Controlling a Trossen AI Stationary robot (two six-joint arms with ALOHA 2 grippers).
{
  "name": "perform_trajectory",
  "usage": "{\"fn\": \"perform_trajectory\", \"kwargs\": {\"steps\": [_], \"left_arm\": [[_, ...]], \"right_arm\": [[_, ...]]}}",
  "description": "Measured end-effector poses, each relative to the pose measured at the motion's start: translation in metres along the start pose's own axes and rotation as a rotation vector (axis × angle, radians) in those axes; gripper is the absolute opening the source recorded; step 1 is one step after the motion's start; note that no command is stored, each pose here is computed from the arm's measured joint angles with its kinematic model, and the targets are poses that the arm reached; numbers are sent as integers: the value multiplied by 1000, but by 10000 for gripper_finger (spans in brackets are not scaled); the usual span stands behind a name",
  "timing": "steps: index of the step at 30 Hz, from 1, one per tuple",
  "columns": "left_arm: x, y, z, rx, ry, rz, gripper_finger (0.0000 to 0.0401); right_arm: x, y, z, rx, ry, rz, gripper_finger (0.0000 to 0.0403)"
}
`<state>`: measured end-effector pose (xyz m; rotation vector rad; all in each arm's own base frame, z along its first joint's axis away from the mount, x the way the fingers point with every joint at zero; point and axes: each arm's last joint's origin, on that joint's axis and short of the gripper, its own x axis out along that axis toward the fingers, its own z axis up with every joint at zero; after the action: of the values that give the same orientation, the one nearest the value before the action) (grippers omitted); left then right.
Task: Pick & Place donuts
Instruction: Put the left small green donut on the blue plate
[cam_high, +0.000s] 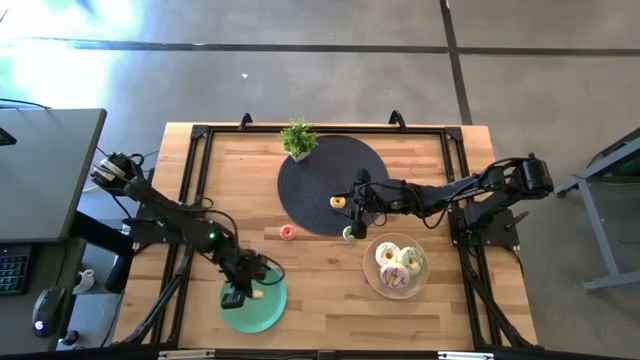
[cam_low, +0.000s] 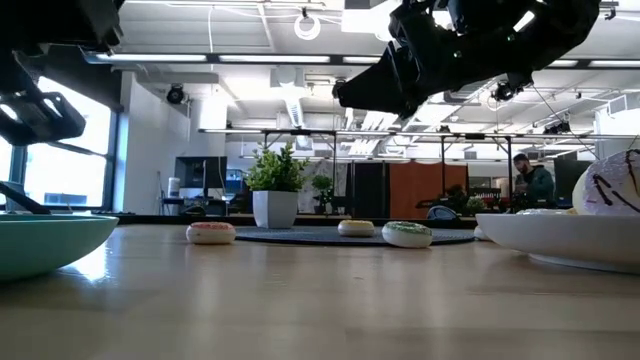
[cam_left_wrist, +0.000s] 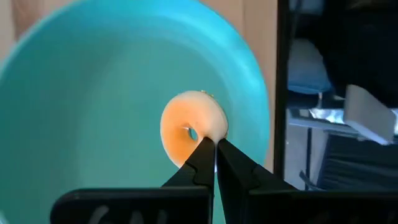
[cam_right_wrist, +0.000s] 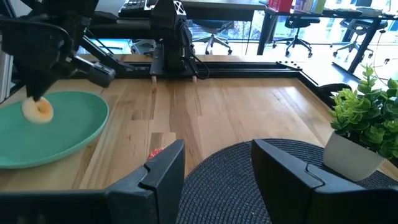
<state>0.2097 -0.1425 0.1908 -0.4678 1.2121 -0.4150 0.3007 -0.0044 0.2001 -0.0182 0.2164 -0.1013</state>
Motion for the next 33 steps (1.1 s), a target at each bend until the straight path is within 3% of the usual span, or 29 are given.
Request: {"fn": "perform_trajectory", "kwargs": {"steps": [13, 20, 26, 30, 33], "left_arm": [[13, 17, 10, -124, 19, 45, 3], [8, 27, 15, -174, 58, 6, 51], [2, 46, 15, -141, 85, 108, 75], [-6, 64, 15, -182, 102, 215, 75], [-11, 74, 18, -208, 110, 224, 75]], "right_arm": [[0, 0, 1, 1, -6, 0, 181], [0, 0, 1, 1, -6, 2, 181], [0, 1, 1, 1, -7, 33, 181], [0, 1, 1, 1, -7, 48, 181], [0, 1, 1, 1, -7, 48, 181]]}}
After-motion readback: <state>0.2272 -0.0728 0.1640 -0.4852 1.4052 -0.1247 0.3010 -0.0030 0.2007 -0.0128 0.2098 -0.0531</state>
